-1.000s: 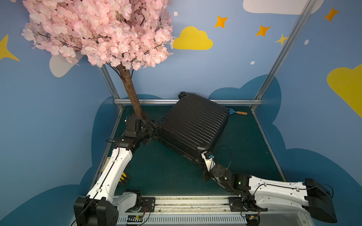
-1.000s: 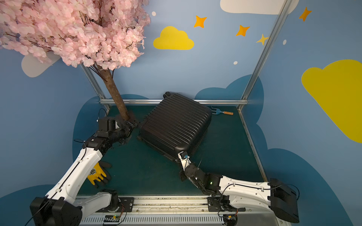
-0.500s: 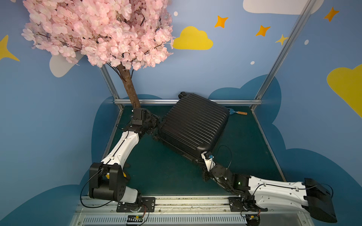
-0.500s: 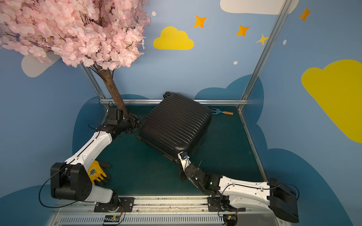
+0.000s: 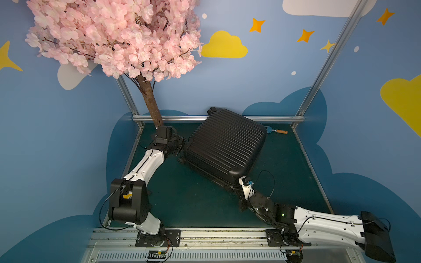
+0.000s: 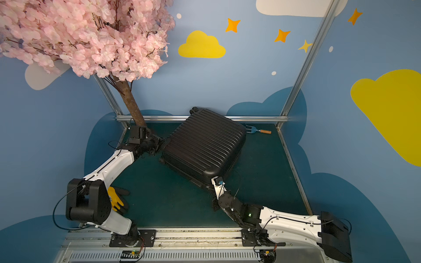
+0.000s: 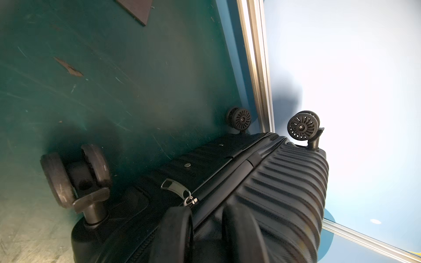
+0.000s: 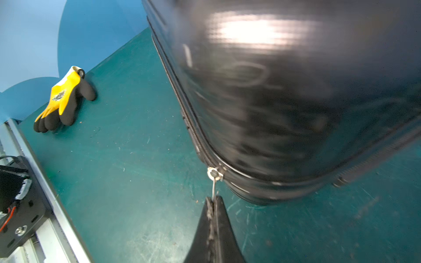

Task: Open the suitcase zippers
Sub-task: Unzip the zipper on the suitcase.

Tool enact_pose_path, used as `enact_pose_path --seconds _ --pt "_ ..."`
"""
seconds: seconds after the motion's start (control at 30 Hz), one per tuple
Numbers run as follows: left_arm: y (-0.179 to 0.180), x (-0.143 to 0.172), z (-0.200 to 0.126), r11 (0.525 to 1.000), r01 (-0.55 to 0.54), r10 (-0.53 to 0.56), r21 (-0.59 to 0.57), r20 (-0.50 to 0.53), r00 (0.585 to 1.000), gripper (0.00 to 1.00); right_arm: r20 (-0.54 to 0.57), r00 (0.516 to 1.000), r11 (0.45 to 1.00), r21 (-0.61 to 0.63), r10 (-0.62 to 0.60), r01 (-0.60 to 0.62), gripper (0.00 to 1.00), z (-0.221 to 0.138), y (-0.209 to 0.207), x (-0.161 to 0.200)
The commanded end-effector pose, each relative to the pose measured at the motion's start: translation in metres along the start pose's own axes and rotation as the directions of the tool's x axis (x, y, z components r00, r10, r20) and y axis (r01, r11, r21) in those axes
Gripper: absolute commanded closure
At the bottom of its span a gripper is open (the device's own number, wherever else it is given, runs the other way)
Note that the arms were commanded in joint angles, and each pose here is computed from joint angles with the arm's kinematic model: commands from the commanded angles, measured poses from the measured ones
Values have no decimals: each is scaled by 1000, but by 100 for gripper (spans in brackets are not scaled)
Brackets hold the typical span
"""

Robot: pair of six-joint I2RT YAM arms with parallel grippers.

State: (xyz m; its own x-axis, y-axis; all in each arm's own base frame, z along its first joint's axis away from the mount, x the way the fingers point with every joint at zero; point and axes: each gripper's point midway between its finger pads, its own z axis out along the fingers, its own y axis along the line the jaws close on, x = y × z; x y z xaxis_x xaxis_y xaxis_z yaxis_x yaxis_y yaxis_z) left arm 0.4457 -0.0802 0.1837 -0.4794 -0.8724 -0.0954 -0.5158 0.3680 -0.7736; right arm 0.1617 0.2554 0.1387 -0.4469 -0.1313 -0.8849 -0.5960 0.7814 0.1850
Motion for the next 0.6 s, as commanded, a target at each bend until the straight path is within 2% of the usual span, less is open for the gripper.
enact_pose_path --seconds 0.0,0.23,0.57 --pt "-2 -14 -1 999 -39 40 -23 17 999 74 -5 1000 999 44 -19 20 100 -6 -11 7" --pt "14 -17 8 997 -49 49 -66 -5 999 78 3 997 992 101 -76 76 100 -14 -24 3" --pt "11 -19 13 991 -111 109 -80 -27 994 81 59 992 974 205 -108 94 100 -24 -65 -10"
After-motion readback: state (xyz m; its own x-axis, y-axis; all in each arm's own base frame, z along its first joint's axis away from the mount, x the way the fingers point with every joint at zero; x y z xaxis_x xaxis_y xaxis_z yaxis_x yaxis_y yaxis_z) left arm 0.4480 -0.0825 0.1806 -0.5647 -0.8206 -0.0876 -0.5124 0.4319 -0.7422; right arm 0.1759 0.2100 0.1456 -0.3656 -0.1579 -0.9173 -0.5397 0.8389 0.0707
